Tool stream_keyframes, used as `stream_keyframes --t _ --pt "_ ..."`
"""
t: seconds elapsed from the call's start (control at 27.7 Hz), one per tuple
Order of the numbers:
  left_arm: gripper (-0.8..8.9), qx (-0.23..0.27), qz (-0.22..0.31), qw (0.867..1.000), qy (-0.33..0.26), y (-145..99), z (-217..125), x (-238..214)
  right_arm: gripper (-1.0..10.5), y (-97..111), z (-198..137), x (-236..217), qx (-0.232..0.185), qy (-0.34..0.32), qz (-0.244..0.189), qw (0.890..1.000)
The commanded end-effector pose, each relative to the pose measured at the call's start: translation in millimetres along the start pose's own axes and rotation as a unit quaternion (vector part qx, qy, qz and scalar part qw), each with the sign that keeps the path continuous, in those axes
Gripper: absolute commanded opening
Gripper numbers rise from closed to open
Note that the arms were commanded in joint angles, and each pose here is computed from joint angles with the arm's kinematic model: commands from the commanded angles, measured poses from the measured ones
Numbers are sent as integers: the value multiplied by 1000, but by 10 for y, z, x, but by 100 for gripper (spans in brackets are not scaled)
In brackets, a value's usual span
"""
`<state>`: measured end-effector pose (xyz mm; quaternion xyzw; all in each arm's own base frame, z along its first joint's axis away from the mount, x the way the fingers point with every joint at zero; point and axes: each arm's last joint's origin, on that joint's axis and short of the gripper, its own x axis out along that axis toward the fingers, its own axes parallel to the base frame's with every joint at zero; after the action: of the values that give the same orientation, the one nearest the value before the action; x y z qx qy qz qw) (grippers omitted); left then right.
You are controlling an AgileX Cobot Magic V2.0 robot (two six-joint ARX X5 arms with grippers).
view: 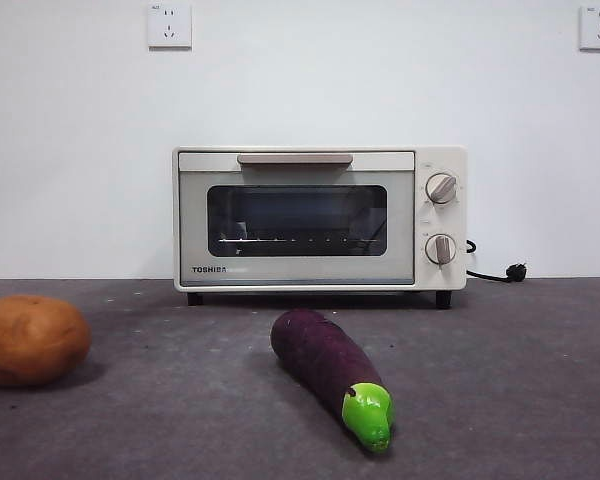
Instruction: Take the eggplant from the table,put the eggplant in the oven
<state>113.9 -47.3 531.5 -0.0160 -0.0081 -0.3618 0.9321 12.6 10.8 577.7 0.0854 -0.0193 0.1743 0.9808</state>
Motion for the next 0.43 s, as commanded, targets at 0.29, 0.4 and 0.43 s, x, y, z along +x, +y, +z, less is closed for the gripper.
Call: stream_keyframes --t 0.29,0.4,0.43 --pt "-5 6 -9 1000 7 17 -15 80 606 6 9 -3 6 -3 6 1000" --pt "-5 8 -16 1000 15 33 -39 164 604 13 8 -3 8 0 18 1000" --pt "-5 13 -19 1000 20 44 -52 204 603 16 7 -3 8 1 24 1000"
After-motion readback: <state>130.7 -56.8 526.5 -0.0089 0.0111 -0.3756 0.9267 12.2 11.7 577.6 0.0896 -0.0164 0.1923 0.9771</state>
